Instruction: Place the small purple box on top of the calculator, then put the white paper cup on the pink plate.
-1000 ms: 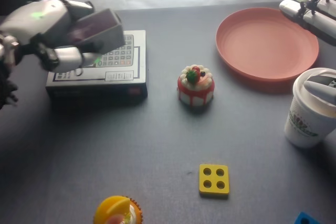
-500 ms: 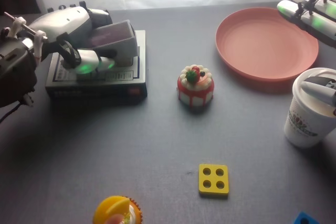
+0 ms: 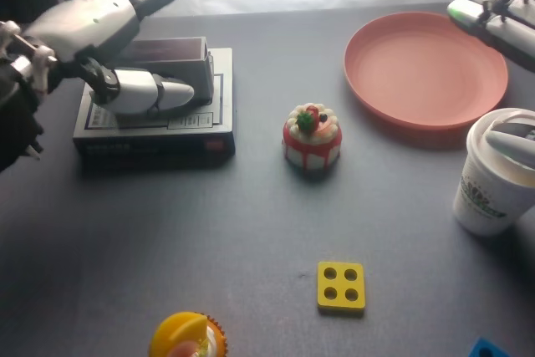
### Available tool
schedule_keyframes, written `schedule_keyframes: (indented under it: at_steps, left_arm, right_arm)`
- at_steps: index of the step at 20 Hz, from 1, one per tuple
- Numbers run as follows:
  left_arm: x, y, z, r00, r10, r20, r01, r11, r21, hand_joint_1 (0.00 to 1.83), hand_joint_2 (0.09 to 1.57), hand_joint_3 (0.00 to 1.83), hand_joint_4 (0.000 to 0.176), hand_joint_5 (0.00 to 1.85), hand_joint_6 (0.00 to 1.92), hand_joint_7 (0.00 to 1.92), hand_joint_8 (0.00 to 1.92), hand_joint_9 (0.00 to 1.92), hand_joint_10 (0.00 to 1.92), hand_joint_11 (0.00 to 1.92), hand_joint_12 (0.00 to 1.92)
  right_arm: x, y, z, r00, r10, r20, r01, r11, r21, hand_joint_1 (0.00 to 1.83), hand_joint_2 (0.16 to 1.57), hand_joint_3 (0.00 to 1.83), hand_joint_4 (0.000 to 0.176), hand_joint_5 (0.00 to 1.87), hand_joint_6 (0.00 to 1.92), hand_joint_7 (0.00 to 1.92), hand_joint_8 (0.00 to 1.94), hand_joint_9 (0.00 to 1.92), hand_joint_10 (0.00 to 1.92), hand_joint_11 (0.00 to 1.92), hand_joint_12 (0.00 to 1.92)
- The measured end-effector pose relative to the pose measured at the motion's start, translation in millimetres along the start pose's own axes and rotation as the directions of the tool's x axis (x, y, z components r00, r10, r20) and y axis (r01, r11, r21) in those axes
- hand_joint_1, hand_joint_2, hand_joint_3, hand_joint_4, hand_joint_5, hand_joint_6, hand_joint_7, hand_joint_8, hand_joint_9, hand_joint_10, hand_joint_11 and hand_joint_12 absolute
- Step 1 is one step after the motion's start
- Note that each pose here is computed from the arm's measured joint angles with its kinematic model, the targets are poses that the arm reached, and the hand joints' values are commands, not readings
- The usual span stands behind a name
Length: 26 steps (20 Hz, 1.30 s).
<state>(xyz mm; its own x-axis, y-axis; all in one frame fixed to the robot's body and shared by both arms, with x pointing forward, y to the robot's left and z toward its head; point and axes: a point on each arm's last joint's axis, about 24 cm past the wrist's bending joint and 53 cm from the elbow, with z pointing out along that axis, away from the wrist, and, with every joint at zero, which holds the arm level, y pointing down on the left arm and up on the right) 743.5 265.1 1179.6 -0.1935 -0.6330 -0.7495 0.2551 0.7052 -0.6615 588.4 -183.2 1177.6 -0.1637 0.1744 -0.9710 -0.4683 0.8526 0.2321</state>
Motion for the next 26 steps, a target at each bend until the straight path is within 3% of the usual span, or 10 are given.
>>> schedule_keyframes:
  at_steps: [1,5,6,8,9,12,15,19,22,26]
  left_arm:
    - [-3.8,-9.4,-4,0.9999,0.005,0.012,-0.005,0.9995,0.031,0.8,1.03,0.0,0.132,0.02,0.0,0.0,0.0,0.0,0.0,0.0,0.0]
    - [-11.8,-54.7,-31,0.9981,0.02,0.059,-0.031,0.9821,0.186,0.75,1.08,0.01,0.152,0.01,0.0,0.0,0.0,0.0,0.0,0.0,0.0]
    - [-11.6,-66.9,-41,0.9976,0.009,0.069,-0.025,0.9731,0.229,0.83,1.04,0.0,0.154,0.03,0.01,0.0,0.0,0.0,0.0,0.0,0.0]
    - [-14.7,-82.8,-54,0.9963,0.012,0.085,-0.036,0.9566,0.289,0.84,1.04,0.0,0.151,0.04,0.01,0.0,0.0,0.0,0.0,0.0,0.0]
    - [-18.6,-88.6,-58,0.9951,0.009,0.098,-0.039,0.9503,0.309,0.82,1.03,0.0,0.152,0.04,0.01,0.0,0.0,0.0,0.0,0.0,0.0]
    - [-28.9,-99.0,-66,0.9907,-0.001,0.136,-0.047,0.9359,0.349,0.78,1.03,0.0,0.146,0.04,0.01,0.0,0.0,0.0,0.0,0.0,0.0]
    - [-27.3,-102.1,-68,0.9912,-0.01,0.132,-0.039,0.9313,0.362,0.83,1.03,0.0,0.174,0.05,0.01,0.0,0.0,0.0,0.0,0.0,0.0]
    - [-25.2,-99.6,-69,0.9921,-0.011,0.125,-0.035,0.9326,0.359,0.8,1.03,0.0,0.146,0.05,0.01,0.0,0.0,0.0,0.0,0.0,0.0]
    - [-26.2,-98.1,-70,0.9916,-0.015,0.129,-0.032,0.9342,0.355,0.82,1.04,0.0,0.133,0.06,0.01,0.0,0.0,0.0,0.0,0.0,0.0]
    - [-24.3,-94.3,-71,0.9925,-0.018,0.121,-0.025,0.9374,0.347,0.82,1.06,0.01,0.126,0.06,0.01,0.0,0.0,0.0,0.0,0.0,0.0]
  right_arm:
    - [1,-3.0,-1,1.0,0.011,-0.005,-0.011,1.0,0.004,0.42,1.24,0.0,0.0,0.0,0.0,0.0,0.0,0.0,0.0,0.0,0.0]
    - [11,-25.2,-3,0.991,0.125,-0.054,-0.124,0.992,0.023,0.62,1.13,0.0,0.0,0.0,0.0,0.0,0.0,0.0,0.0,0.01,0.0]
    - [12,-32.4,-1,0.985,0.163,-0.055,-0.161,0.986,0.033,0.65,1.01,0.07,0.0,0.0,0.0,0.0,0.0,0.0,0.0,0.0,0.66]
    - [20,-39.9,4,0.978,0.194,-0.073,-0.191,0.98,0.047,0.69,0.99,0.03,0.0,0.0,0.0,0.0,0.0,0.0,0.0,0.0,0.63]
    - [27,-42.3,5,0.972,0.216,-0.09,-0.211,0.976,0.056,0.74,0.98,0.02,0.0,0.0,0.0,0.0,0.0,0.0,0.0,0.0,0.28]
    - [34,-46.3,9,0.961,0.258,-0.103,-0.253,0.965,0.063,0.73,0.97,0.0,0.0,0.0,0.0,0.0,0.0,0.0,0.0,0.0,0.03]
    - [38,-45.4,10,0.953,0.281,-0.115,-0.275,0.959,0.063,0.68,0.9,0.0,0.008,0.0,0.0,0.0,0.0,0.0,0.0,0.0,0.0]
    - [44,-43.9,10,0.95,0.278,-0.139,-0.271,0.96,0.065,0.68,0.91,0.0,0.037,0.0,0.0,0.0,0.0,0.0,0.0,0.0,0.0]
    - [43,-44.2,10,0.951,0.277,-0.137,-0.27,0.961,0.065,0.64,0.94,0.0,0.001,0.0,0.0,0.0,0.0,0.0,0.0,0.0,0.0]
    - [32,-60.4,10,0.954,0.283,-0.096,-0.274,0.957,0.099,0.66,0.95,0.0,0.0,0.0,0.0,0.0,0.0,0.0,0.0,0.0,0.0]
